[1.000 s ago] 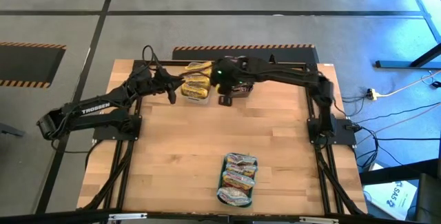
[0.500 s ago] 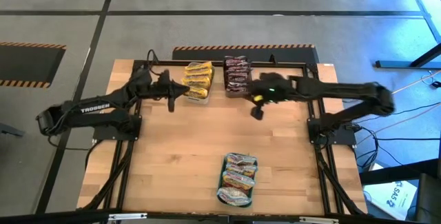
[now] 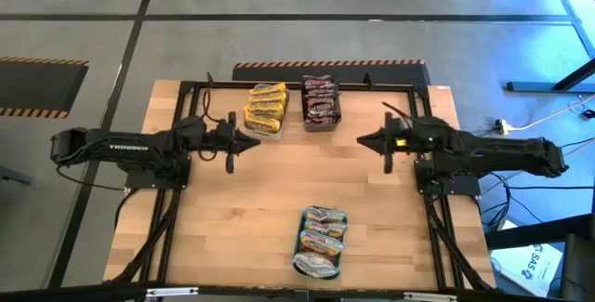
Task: Sort Maruchan noodles
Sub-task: Return to Home Position
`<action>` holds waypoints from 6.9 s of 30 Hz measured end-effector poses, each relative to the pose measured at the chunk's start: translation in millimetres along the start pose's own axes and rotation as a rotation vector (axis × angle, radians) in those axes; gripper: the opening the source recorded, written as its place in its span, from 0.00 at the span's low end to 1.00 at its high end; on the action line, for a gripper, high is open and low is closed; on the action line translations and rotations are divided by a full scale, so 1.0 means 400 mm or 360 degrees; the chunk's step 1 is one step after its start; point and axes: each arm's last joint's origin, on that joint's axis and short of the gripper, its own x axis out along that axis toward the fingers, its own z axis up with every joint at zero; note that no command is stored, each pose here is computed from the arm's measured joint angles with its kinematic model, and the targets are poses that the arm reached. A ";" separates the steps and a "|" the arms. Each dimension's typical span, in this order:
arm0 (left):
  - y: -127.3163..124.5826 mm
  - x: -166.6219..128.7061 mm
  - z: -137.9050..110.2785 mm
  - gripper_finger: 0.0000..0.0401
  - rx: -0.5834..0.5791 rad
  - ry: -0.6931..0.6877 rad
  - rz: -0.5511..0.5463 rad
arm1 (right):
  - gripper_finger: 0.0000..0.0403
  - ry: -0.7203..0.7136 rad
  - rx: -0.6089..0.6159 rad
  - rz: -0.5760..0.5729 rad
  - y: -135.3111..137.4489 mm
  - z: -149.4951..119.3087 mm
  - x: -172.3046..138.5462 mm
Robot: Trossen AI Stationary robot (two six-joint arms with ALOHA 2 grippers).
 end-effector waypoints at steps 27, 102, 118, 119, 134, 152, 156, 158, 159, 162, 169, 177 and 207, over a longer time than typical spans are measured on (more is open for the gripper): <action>-0.018 -0.155 -0.092 0.00 -0.0092 -0.0313 -0.0036 | 0.00 -0.0496 0.0063 -0.0071 -0.036 -0.189 -0.128; -0.016 -0.188 -0.113 0.04 0.0030 -0.0245 0.0099 | 0.00 -0.0392 0.0107 -0.0108 -0.047 -0.235 -0.108; -0.016 -0.188 -0.113 0.04 0.0030 -0.0245 0.0099 | 0.00 -0.0392 0.0107 -0.0108 -0.047 -0.235 -0.108; -0.016 -0.188 -0.113 0.04 0.0030 -0.0245 0.0099 | 0.00 -0.0392 0.0107 -0.0108 -0.047 -0.235 -0.108; -0.016 -0.188 -0.113 0.04 0.0030 -0.0245 0.0098 | 0.00 -0.0392 0.0107 -0.0108 -0.047 -0.235 -0.108; -0.016 -0.188 -0.113 0.04 0.0030 -0.0245 0.0099 | 0.00 -0.0392 0.0107 -0.0108 -0.047 -0.235 -0.108; -0.016 -0.188 -0.113 0.04 0.0030 -0.0245 0.0099 | 0.00 -0.0391 0.0107 -0.0108 -0.047 -0.235 -0.108; -0.016 -0.188 -0.113 0.04 0.0030 -0.0245 0.0098 | 0.00 -0.0392 0.0107 -0.0108 -0.047 -0.235 -0.108; -0.016 -0.188 -0.113 0.04 0.0030 -0.0245 0.0098 | 0.00 -0.0391 0.0107 -0.0109 -0.047 -0.235 -0.108; -0.016 -0.188 -0.113 0.04 0.0030 -0.0245 0.0099 | 0.00 -0.0391 0.0107 -0.0108 -0.047 -0.235 -0.108; -0.016 -0.188 -0.113 0.04 0.0030 -0.0244 0.0098 | 0.00 -0.0391 0.0107 -0.0108 -0.047 -0.235 -0.107; -0.016 -0.188 -0.113 0.04 0.0030 -0.0245 0.0098 | 0.00 -0.0392 0.0106 -0.0108 -0.047 -0.235 -0.108; -0.016 -0.188 -0.113 0.04 0.0030 -0.0245 0.0098 | 0.00 -0.0391 0.0107 -0.0108 -0.047 -0.235 -0.108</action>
